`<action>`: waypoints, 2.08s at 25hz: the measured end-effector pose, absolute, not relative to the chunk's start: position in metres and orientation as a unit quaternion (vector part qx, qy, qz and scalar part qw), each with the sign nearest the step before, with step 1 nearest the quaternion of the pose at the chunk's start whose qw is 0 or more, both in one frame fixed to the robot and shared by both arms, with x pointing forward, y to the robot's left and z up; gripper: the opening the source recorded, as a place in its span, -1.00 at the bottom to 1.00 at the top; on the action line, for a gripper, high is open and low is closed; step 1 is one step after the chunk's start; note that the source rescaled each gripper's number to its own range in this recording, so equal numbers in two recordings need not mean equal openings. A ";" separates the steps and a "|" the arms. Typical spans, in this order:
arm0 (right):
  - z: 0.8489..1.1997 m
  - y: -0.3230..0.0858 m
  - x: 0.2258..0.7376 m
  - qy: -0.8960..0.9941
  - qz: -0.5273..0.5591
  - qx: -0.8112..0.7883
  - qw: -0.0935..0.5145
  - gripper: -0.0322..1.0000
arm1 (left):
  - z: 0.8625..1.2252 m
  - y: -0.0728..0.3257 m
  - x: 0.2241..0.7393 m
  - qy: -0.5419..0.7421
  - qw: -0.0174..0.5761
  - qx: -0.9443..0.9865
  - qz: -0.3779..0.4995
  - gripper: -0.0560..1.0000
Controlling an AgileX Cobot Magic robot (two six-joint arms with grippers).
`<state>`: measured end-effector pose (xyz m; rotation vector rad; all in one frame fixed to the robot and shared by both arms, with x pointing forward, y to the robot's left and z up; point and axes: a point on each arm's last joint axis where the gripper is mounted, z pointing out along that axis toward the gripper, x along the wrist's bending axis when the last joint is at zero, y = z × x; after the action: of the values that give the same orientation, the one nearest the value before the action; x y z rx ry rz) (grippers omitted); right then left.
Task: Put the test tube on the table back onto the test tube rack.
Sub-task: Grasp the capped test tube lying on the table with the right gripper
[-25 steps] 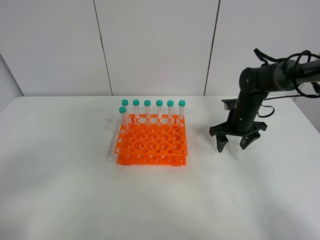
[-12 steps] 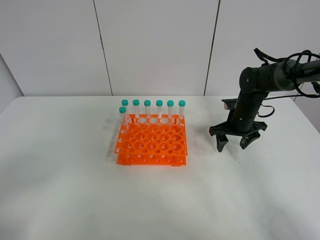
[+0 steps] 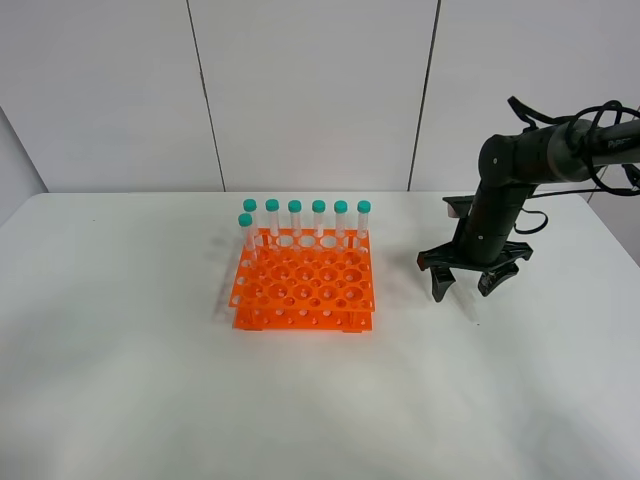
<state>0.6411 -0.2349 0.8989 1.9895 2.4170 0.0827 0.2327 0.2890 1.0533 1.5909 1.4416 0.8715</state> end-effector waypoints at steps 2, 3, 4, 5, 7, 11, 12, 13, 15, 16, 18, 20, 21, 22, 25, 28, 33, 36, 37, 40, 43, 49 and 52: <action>0.899 -0.235 0.641 0.772 0.026 0.635 0.005 1.00 | 1.053 0.289 0.233 0.570 0.401 0.629 0.345 1.00; 0.899 -0.235 0.641 0.772 0.026 0.635 0.005 1.00 | 1.053 0.289 0.233 0.570 0.401 0.629 0.345 1.00; 0.899 -0.235 0.641 0.772 0.026 0.635 0.005 1.00 | 1.053 0.289 0.233 0.570 0.401 0.629 0.345 1.00; 0.899 -0.235 0.641 0.772 0.026 0.635 0.005 1.00 | 1.053 0.289 0.233 0.570 0.401 0.629 0.345 1.00; 0.899 -0.235 0.641 0.770 0.027 0.637 0.005 1.00 | 1.053 0.289 0.233 0.570 0.401 0.629 0.345 1.00; 0.895 -0.235 0.641 0.769 0.022 0.639 0.001 1.00 | 1.053 0.289 0.233 0.570 0.401 0.629 0.345 1.00; 0.893 -0.235 0.641 0.769 0.020 0.639 -0.001 1.00 | 1.053 0.289 0.233 0.570 0.401 0.629 0.345 1.00; 0.891 -0.235 0.640 0.769 0.017 0.639 -0.004 1.00 | 1.053 0.289 0.233 0.570 0.401 0.629 0.345 1.00; 0.890 -0.235 0.640 0.769 0.014 0.640 -0.007 1.00 | 1.053 0.289 0.233 0.570 0.401 0.629 0.345 1.00; 0.889 -0.235 0.640 0.768 0.013 0.640 -0.008 1.00 | 1.053 0.289 0.233 0.570 0.401 0.629 0.345 1.00; 0.889 -0.235 0.640 0.768 0.013 0.640 -0.008 1.00 | 1.053 0.289 0.233 0.570 0.401 0.629 0.345 1.00; 0.889 -0.235 0.640 0.768 0.013 0.640 -0.009 1.00 | 1.053 0.289 0.233 0.570 0.401 0.629 0.345 1.00; 0.889 -0.235 0.639 0.768 0.012 0.641 -0.011 1.00 | 1.053 0.289 0.233 0.570 0.401 0.629 0.345 1.00; 0.888 -0.235 0.639 0.768 0.011 0.641 -0.012 1.00 | 1.053 0.289 0.233 0.570 0.401 0.629 0.345 1.00; 0.882 -0.235 0.639 0.768 0.005 0.641 -0.017 1.00 | 1.053 0.289 0.233 0.570 0.401 0.629 0.345 1.00; 0.878 -0.235 0.639 0.767 0.002 0.641 -0.020 1.00 | 1.053 0.289 0.233 0.570 0.401 0.629 0.345 1.00; 0.878 -0.235 0.640 0.768 0.007 0.640 -0.016 1.00 | 1.053 0.289 0.233 0.570 0.401 0.629 0.345 1.00; 0.878 -0.234 0.641 0.768 0.010 0.640 -0.013 1.00 | 1.053 0.289 0.233 0.570 0.399 0.629 0.346 1.00; 0.878 -0.234 0.641 0.768 0.010 0.640 -0.013 0.98 | 1.053 0.289 0.233 0.570 0.399 0.629 0.346 1.00; 0.878 -0.234 0.641 0.768 0.010 0.640 -0.013 0.59 | 1.053 0.289 0.233 0.570 0.399 0.629 0.346 1.00; 0.878 -0.234 0.641 0.764 0.010 0.645 -0.014 -0.29 | 1.053 0.289 0.233 0.570 0.399 0.629 0.346 1.00; 0.878 -0.234 0.641 0.761 0.010 0.649 -0.013 -0.89 | 1.053 0.289 0.233 0.570 0.399 0.629 0.346 1.00; 0.878 -0.234 0.641 0.761 0.010 0.649 -0.013 -0.89 | 1.053 0.289 0.233 0.570 0.399 0.629 0.346 1.00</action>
<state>0.6408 -0.2344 0.8784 2.0564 2.4102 0.0328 0.2327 0.2893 1.0532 1.5920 1.4428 0.8752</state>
